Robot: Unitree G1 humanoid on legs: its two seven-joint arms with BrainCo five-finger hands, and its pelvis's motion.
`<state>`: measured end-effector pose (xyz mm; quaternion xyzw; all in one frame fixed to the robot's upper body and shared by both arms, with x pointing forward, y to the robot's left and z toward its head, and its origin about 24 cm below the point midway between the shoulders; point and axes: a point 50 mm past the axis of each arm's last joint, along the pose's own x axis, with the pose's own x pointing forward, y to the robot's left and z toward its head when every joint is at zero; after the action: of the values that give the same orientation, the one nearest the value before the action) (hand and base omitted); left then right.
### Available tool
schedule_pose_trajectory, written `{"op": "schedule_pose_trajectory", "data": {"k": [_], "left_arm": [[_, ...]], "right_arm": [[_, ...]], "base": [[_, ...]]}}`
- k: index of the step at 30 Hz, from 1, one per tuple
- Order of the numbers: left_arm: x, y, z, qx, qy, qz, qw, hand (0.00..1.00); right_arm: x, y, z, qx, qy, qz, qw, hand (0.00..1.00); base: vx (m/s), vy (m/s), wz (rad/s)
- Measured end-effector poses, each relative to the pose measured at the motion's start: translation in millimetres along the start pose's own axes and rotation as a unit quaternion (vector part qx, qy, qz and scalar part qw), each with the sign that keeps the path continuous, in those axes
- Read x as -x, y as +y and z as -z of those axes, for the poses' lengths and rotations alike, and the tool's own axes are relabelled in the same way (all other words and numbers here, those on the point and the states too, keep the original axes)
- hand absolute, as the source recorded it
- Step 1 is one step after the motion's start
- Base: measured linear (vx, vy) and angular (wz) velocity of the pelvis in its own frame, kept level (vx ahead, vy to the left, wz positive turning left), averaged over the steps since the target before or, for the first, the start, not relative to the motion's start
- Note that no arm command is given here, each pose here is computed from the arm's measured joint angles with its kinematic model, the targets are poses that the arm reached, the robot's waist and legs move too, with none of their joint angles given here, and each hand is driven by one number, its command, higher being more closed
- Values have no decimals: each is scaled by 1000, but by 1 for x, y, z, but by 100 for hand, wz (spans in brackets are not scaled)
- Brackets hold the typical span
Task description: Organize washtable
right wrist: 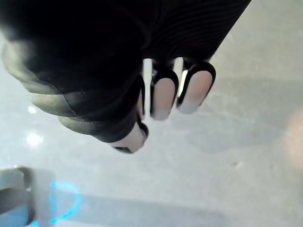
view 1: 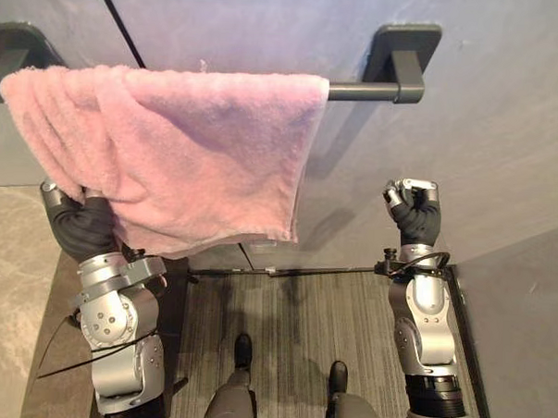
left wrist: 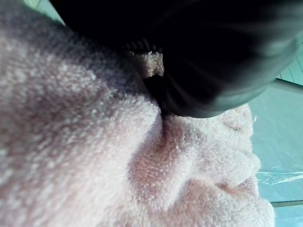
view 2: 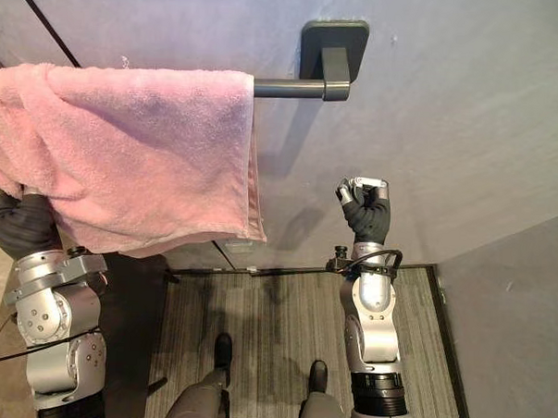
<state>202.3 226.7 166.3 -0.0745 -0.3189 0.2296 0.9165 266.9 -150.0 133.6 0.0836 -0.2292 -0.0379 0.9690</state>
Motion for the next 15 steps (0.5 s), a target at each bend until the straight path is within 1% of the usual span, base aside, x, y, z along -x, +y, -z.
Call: {"op": "schedule_pose_trajectory", "data": {"k": [4, 8, 11, 13, 15], "left_arm": [[1, 2, 0, -4, 0, -8, 1000, 100], [2, 1, 1, -3, 2, -9, 1000, 100], [2, -1, 1, 0, 3, -7, 1000, 100], [2, -6, 2, 9, 4, 1, 1000, 100], [1, -10, 2, 15, 4, 6, 1000, 100]], "right_arm": [[1, 4, 1, -11, 3, -7, 1000, 0], [4, 20, 4, -50, 13, -51, 997, 0], [7, 49, 4, -103, 21, -110, 988, 0], [2, 80, -1, -144, 15, -165, 976, 0], [-5, 95, -5, -159, 6, -189, 969, 0]], "base": [[-21, -6, -4], [0, 0, 0], [0, 0, 0], [0, 0, 0], [0, 0, 0]]}}
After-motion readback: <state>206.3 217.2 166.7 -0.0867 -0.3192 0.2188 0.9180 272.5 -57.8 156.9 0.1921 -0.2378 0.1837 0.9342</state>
